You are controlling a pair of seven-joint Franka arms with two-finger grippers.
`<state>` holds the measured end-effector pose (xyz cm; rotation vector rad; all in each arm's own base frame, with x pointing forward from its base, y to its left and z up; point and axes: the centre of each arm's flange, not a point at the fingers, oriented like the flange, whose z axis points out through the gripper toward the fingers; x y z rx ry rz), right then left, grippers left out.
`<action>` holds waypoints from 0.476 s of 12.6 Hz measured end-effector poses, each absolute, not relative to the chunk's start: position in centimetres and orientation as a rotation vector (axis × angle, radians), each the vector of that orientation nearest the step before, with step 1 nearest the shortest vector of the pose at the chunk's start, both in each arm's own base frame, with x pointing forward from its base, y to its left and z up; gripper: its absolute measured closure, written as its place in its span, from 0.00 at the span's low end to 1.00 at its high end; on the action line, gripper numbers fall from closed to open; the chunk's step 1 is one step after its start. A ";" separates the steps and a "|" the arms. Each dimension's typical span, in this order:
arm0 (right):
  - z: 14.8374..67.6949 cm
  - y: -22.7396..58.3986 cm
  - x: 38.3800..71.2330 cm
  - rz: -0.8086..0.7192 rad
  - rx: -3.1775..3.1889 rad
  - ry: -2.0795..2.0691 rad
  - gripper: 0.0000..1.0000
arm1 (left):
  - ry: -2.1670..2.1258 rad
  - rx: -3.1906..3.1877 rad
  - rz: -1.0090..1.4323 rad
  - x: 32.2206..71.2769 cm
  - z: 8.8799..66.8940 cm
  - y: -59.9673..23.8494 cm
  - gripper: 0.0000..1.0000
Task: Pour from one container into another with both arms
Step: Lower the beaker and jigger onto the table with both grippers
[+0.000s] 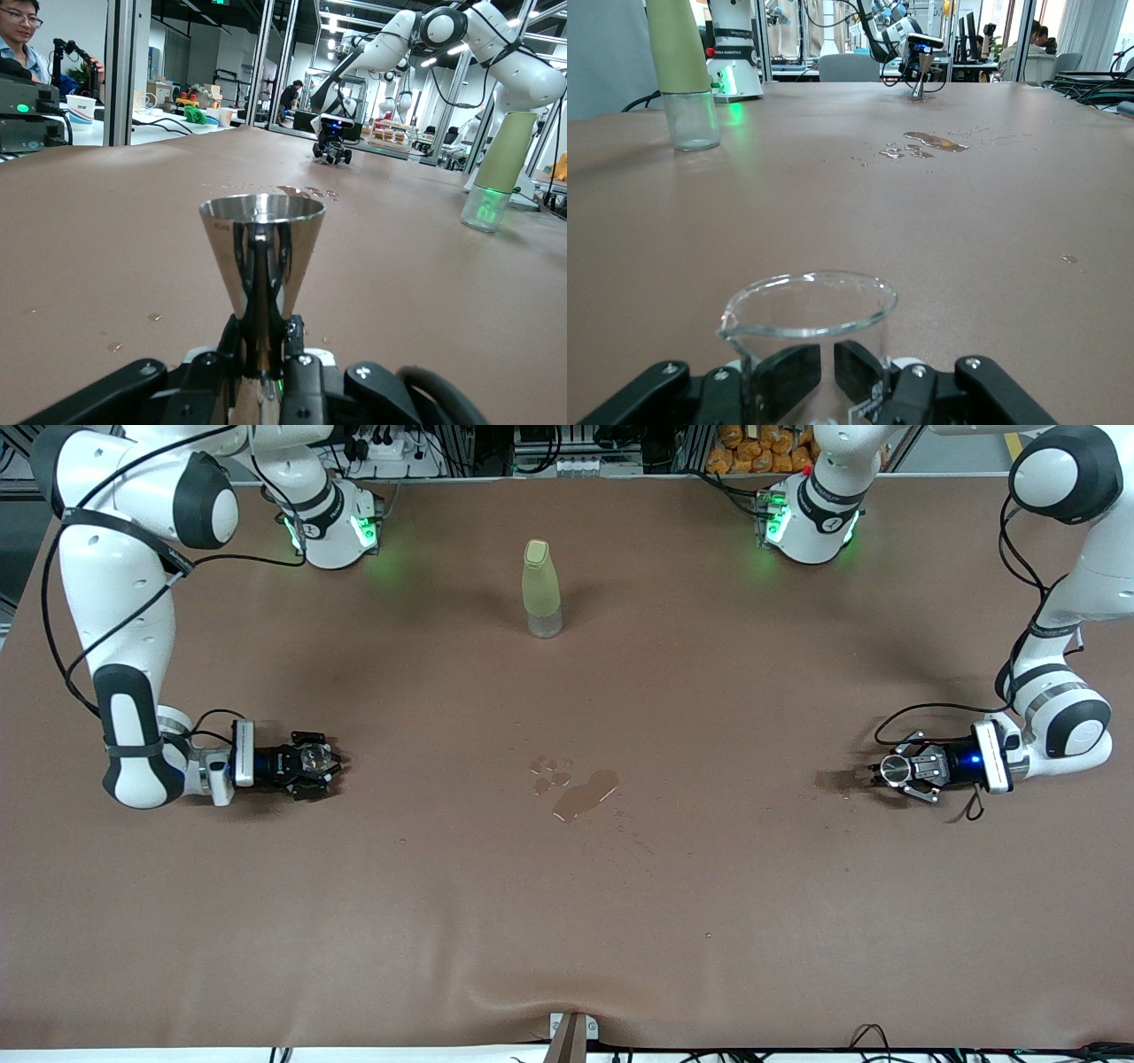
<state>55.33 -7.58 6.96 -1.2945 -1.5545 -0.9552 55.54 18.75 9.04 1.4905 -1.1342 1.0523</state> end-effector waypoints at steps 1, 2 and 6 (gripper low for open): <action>6.9 -7.8 55.4 -0.955 -1.302 -1.558 0.83 | -1.135 1.491 1.053 55.6 9.1 18.8 0.79; 6.9 -8.0 55.4 -0.954 -1.312 -1.562 0.83 | -1.135 1.491 1.054 55.6 9.1 18.8 0.79; 6.7 -8.3 55.3 -0.948 -1.325 -1.557 0.55 | -1.135 1.491 1.054 55.6 9.1 18.8 0.68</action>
